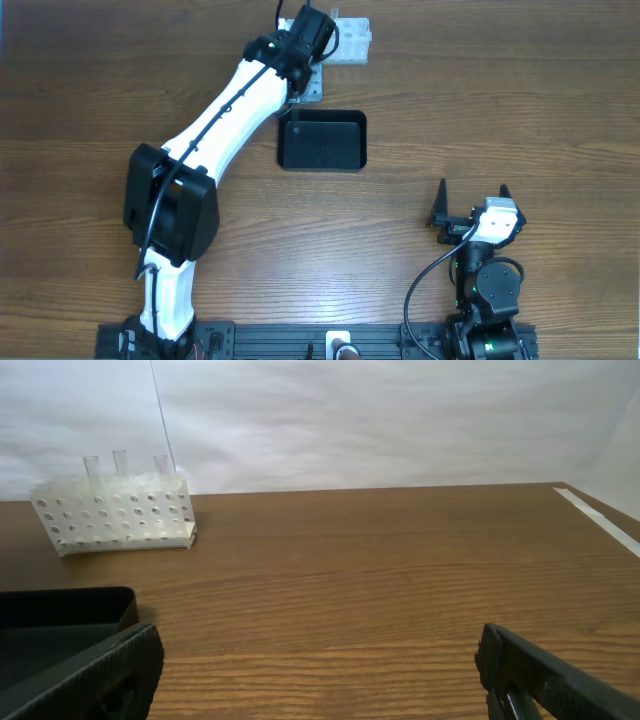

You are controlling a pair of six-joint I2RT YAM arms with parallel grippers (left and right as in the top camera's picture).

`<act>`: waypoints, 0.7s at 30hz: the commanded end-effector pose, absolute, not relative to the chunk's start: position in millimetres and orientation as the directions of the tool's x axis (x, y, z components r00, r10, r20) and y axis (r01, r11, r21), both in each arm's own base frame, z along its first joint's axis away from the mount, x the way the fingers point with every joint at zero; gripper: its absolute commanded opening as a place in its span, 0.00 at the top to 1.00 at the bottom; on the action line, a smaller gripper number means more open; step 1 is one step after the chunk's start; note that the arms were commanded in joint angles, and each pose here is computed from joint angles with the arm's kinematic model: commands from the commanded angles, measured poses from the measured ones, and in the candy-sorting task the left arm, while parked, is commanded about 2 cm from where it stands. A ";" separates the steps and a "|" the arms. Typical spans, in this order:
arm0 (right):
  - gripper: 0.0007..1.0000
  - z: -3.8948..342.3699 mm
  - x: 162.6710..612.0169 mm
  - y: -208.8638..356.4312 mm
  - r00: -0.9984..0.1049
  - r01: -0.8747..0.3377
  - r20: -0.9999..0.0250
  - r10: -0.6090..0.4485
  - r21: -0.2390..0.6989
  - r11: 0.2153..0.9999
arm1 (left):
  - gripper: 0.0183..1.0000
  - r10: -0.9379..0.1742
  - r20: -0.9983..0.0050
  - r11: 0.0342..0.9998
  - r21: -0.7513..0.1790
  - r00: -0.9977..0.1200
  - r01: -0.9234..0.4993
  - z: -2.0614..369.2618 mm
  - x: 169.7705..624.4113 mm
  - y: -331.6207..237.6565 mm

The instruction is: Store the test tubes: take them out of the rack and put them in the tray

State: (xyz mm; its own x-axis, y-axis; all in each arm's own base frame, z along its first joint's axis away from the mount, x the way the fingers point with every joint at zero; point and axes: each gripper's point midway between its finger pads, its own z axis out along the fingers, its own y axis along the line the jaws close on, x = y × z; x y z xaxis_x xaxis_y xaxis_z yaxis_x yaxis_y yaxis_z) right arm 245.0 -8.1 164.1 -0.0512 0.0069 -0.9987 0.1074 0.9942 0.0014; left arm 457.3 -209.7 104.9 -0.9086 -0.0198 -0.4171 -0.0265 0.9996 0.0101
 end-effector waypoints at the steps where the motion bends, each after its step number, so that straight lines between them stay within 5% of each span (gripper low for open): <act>1: 0.01 163.0 244.9 -9.1 -0.048 0.110 -0.999 -0.001 -0.006 0.994 | 0.85 -0.022 -0.365 0.999 0.036 -0.931 -0.038 83.3 449.9 -207.9; 13: 0.01 163.0 244.9 -9.1 -0.048 0.110 -0.999 -0.001 -0.006 0.994 | 0.84 -0.010 -0.264 0.999 0.040 -0.964 -0.021 60.6 433.3 -208.7; 21: 0.01 163.0 244.9 -9.1 -0.048 0.110 -0.999 -0.001 -0.006 0.994 | 0.73 -0.008 -0.193 0.999 0.044 -0.981 -0.017 50.6 419.6 -206.9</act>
State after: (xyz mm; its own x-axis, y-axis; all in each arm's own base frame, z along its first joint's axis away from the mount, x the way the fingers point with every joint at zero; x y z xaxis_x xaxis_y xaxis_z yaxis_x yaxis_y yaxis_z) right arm 245.0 -8.2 164.1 -0.0511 0.0069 -0.9987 0.1078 0.9942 0.0014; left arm 427.1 -204.7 64.3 -0.9707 -0.0031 -0.2404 -0.0149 0.9988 0.0472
